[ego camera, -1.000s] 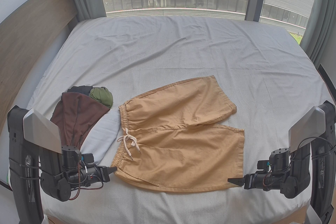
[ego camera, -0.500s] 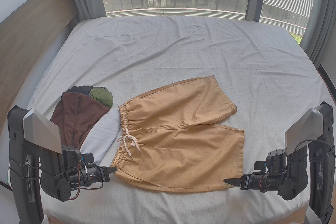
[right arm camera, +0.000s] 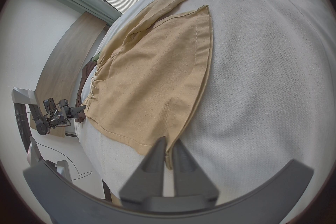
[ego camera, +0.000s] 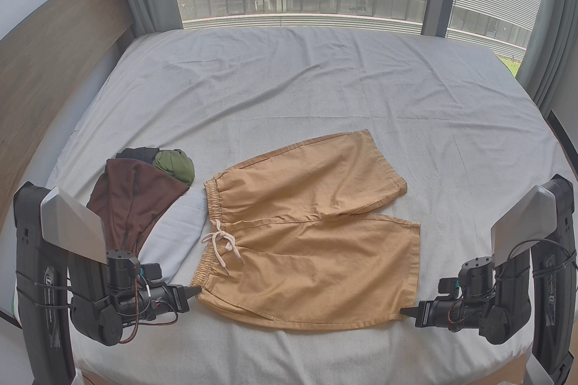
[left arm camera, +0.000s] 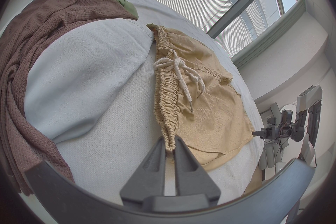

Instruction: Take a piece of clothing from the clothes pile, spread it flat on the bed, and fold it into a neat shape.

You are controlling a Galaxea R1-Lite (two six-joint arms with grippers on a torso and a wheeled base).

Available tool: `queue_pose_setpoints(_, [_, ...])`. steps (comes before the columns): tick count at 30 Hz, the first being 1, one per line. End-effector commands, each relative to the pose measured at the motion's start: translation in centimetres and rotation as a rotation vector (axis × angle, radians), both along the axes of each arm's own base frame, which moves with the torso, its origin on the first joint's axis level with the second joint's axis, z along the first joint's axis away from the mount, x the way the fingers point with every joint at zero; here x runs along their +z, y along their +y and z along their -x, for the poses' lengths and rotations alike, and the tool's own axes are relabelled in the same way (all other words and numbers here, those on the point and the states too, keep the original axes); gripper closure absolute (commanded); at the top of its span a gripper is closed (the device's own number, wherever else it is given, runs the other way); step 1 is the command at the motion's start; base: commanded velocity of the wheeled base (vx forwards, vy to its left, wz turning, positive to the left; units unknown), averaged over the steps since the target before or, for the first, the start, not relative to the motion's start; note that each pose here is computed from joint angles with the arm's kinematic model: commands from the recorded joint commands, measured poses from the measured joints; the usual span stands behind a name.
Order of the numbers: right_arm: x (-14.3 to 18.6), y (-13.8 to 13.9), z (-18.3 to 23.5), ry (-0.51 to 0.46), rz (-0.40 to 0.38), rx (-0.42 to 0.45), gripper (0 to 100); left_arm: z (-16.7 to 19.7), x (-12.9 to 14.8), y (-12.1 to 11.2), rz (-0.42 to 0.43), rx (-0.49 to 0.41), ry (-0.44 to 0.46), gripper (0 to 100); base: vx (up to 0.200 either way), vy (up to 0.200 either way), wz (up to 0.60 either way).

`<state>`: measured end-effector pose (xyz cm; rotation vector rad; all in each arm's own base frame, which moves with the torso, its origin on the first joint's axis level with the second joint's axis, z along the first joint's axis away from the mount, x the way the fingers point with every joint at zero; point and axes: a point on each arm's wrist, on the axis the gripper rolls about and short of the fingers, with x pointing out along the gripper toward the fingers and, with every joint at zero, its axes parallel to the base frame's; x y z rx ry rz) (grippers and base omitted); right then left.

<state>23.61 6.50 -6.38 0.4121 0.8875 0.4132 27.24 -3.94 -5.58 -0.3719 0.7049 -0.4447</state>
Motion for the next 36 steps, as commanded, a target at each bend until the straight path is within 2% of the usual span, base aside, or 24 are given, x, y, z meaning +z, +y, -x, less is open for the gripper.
queue_pose_setpoints(1, [0.2, -0.1, 0.2, 0.002, 0.0, -0.002, 100, 0.0, -0.1, 0.0, 0.0, 0.0, 0.002, 100, 0.0, 0.0, 0.0])
queue_pose_setpoints(11, [0.9, -0.6, 1.0, 0.012, 0.004, -0.012, 100, 0.5, 0.2, 0.0, 0.002, -0.004, 0.013, 100, 0.0, 0.0, 0.0])
queue_pose_setpoints(18, [1.6, -1.1, 2.8, 0.053, 0.024, -0.005, 100, 2.8, 1.4, 0.4, -0.004, -0.002, 0.056, 100, 0.0, 0.0, 0.0])
queue_pose_setpoints(29, [2.3, -1.1, 3.3, 0.038, 0.034, 0.019, 100, 6.2, 2.4, 0.9, -0.007, -0.045, 0.133, 100, 0.0, 0.0, 0.0])
queue_pose_setpoints(36, [3.2, -1.1, 3.4, 0.023, 0.032, 0.018, 100, 6.3, 2.2, 0.7, -0.011, -0.058, 0.143, 100, 0.0, 0.0, 0.0])
